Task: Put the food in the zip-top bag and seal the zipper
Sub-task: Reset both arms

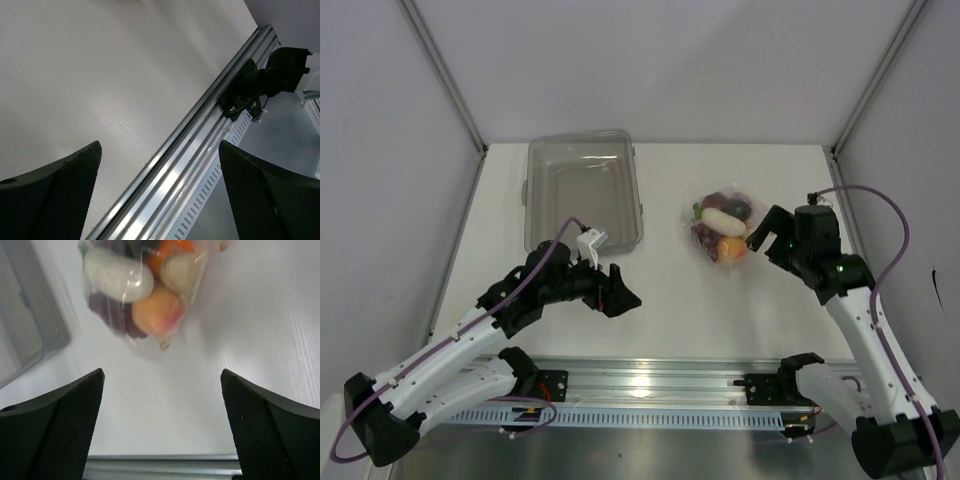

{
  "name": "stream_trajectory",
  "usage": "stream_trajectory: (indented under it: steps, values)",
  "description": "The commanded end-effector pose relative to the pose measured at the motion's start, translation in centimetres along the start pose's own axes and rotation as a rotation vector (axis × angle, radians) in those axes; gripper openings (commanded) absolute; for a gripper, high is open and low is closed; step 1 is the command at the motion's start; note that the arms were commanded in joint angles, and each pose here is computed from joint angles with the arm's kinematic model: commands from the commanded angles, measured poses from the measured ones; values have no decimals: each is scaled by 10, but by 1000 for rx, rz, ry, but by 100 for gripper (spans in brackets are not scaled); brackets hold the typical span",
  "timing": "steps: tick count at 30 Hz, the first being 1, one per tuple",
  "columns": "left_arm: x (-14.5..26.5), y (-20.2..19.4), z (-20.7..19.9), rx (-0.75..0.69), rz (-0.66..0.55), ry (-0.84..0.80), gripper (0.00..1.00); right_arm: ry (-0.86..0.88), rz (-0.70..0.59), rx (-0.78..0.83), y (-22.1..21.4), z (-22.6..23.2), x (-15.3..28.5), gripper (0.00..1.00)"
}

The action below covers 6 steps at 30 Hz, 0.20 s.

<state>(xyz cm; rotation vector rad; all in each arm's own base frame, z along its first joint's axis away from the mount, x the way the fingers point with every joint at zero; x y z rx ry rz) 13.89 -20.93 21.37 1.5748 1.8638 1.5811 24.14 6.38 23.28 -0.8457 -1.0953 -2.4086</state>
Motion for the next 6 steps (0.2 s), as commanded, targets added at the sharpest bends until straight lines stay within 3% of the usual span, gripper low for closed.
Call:
stream_trajectory:
  steps: [1, 6]
  values:
    - [-3, 6, -8, 62, -63, -53, 100, -5, -9, -111, -22, -7, 17, 99]
    - [-10, -10, -8, 144, -77, -97, 99, 93, 80, -128, -61, -8, 21, 99]
Point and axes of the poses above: each gripper's point midway between its finger pads, its own x axis back along the fingers, its own z axis along the line the jaws close on, y = z × x, the point moved 4 cm from there along x, back along the fingers, and after that the axes turned 10 degrees about -x, right-handed, at the moved point
